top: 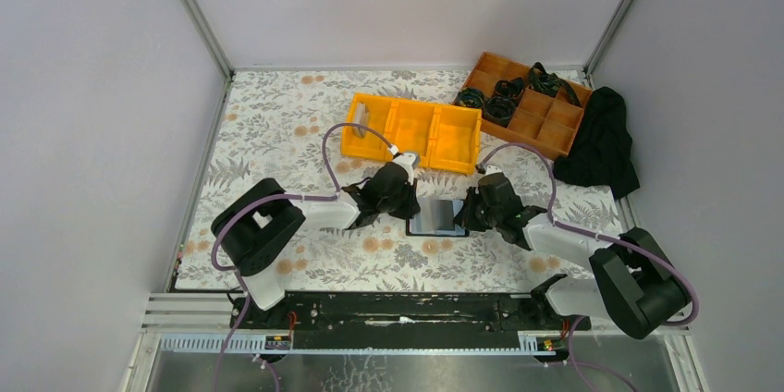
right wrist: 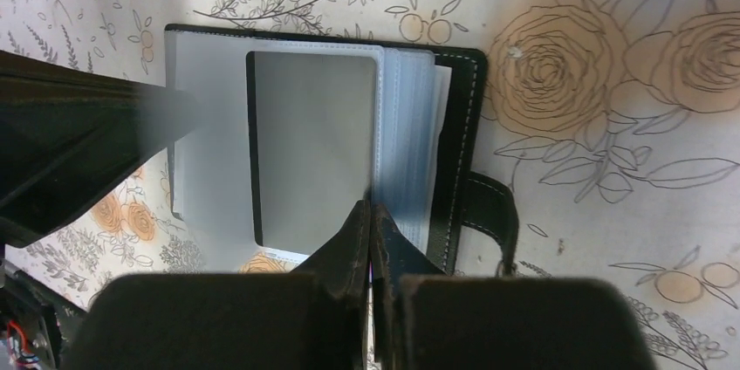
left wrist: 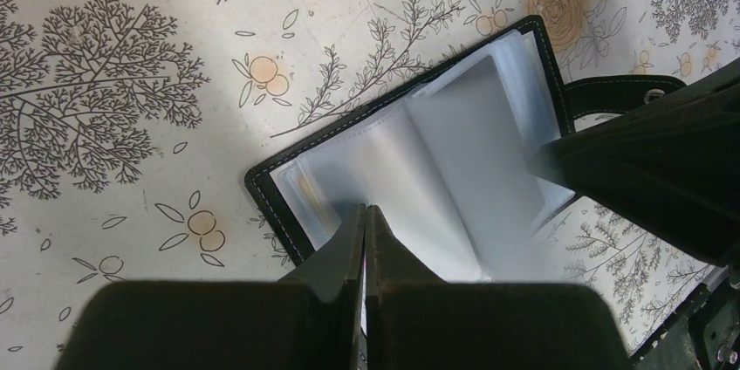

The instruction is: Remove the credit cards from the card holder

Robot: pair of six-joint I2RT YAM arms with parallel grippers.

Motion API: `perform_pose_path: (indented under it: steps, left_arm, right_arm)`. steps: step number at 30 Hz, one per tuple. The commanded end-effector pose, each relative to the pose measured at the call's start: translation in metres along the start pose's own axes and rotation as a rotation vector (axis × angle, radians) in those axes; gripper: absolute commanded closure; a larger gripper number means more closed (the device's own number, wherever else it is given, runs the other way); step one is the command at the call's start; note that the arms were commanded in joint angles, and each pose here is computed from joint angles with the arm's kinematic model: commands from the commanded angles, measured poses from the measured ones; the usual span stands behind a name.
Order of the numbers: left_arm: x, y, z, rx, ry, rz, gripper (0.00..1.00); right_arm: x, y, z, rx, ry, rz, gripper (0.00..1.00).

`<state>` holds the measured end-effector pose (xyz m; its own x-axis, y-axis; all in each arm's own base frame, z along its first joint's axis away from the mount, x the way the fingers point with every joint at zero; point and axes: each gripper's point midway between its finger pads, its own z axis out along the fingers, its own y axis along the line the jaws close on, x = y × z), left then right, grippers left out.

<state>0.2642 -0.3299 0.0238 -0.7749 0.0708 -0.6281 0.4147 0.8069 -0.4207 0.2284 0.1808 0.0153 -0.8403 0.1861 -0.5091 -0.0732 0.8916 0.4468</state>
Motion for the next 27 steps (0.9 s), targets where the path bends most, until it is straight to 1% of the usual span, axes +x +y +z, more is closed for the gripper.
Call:
perform_pose_path:
  steps: [1,7,12,17,19,21,22,24,27]
  left_arm:
    - [0.024,0.016,0.004,-0.068,0.084,0.007,1.00]
    - [0.026,0.017,0.005,-0.067,0.089,0.005,1.00]
    - [0.024,0.017,0.002,-0.077,0.084,0.004,1.00]
    - [0.000,0.016,-0.022,-0.117,0.013,0.000,1.00]
    - [-0.014,0.020,-0.037,-0.160,-0.040,-0.005,0.98]
    - [-0.030,0.023,-0.053,-0.190,-0.126,-0.008,0.94]
    - [-0.037,0.022,-0.059,-0.183,-0.162,-0.002,0.93]
    - [-0.042,0.017,-0.065,-0.149,-0.197,0.014,0.92]
    - [-0.042,0.005,-0.064,-0.084,-0.204,0.014,0.92]
  right_arm:
    - [0.008,0.023,0.001,-0.116,0.061,-0.026,1.00]
    - [0.011,0.046,0.000,-0.193,0.080,-0.056,1.00]
    - [0.009,0.055,0.000,-0.203,0.077,-0.074,1.00]
    - [0.006,0.048,-0.001,-0.164,0.065,-0.090,1.00]
    - [0.007,0.046,-0.001,-0.151,0.064,-0.092,1.00]
    - [0.007,0.043,-0.002,-0.143,0.062,-0.095,1.00]
    - [0.007,0.043,-0.001,-0.142,0.060,-0.095,1.00]
    - [0.008,0.043,-0.001,-0.145,0.062,-0.096,1.00]
    - [0.005,0.049,-0.002,-0.170,0.060,-0.098,1.00]
